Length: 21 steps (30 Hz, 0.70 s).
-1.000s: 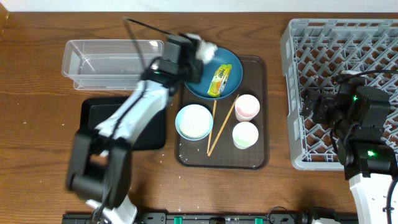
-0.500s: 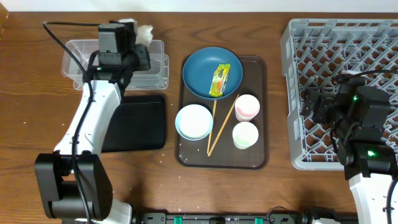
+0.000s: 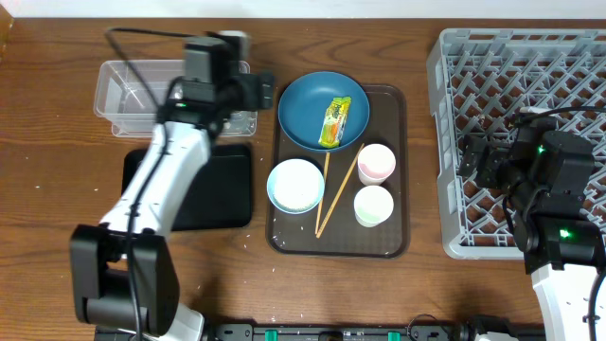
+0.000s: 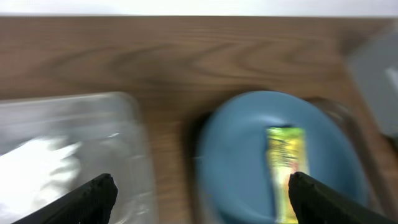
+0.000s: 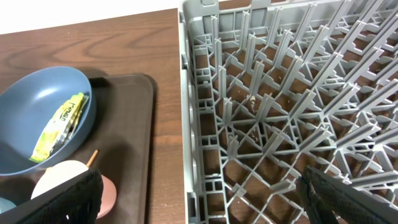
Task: Sort waste into correct bins and load items into the dishwasher rack
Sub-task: 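Reach the left gripper back and grasp the Pandan cake wrapper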
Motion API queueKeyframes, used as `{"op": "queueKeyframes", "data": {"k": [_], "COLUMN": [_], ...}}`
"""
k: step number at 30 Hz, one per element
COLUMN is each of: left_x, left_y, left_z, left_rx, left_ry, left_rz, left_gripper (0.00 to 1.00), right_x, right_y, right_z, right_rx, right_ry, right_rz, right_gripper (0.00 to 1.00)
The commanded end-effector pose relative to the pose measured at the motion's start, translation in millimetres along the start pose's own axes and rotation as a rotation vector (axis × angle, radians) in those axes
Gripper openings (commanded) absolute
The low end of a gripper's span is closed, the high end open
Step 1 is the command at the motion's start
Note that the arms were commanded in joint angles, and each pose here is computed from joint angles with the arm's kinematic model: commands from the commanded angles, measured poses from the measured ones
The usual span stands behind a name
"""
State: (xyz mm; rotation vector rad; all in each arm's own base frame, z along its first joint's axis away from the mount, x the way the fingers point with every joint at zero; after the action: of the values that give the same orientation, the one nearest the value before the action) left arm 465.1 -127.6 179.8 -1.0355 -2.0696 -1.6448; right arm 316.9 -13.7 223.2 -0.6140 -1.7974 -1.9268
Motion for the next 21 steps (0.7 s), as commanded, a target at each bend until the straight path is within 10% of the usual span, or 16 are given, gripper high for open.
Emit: {"op": "queueKeyframes", "data": {"k": [1, 17, 21], "left_x": [-24, -116, -119], "left_y": [-25, -127, -133], "left_z": [-33, -81, -82], "left_rx": [-0.076, -0.169, -0.172], "left_ry": [-0.075, -0.158, -0.158], "left_rz": [0.063, 0.244, 0.258], "left_gripper": [0.92, 0.91, 0.71], "right_x": [3, 3, 3], "right_y": [9, 8, 8], "right_z": [8, 8, 8], "right_rx": [0.017, 0.016, 0.016], "right_ry": [0.025, 0.025, 0.025], "right_rz": [-0.021, -0.020, -0.020], "right_gripper": [0.99, 0.99, 0.99]}}
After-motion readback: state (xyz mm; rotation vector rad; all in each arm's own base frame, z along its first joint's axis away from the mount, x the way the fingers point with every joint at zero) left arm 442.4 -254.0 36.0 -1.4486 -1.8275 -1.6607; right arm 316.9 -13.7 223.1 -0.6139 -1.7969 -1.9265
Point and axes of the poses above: each gripper's point midway between its finger pads, its own x axis back along the fingers, its own z axis along the line the jaws close on, y = z × x, the point moved 1 cm from there along x, back along the fingers, and after that the axes turned 5 degrees about x, right-handed, at the moved point
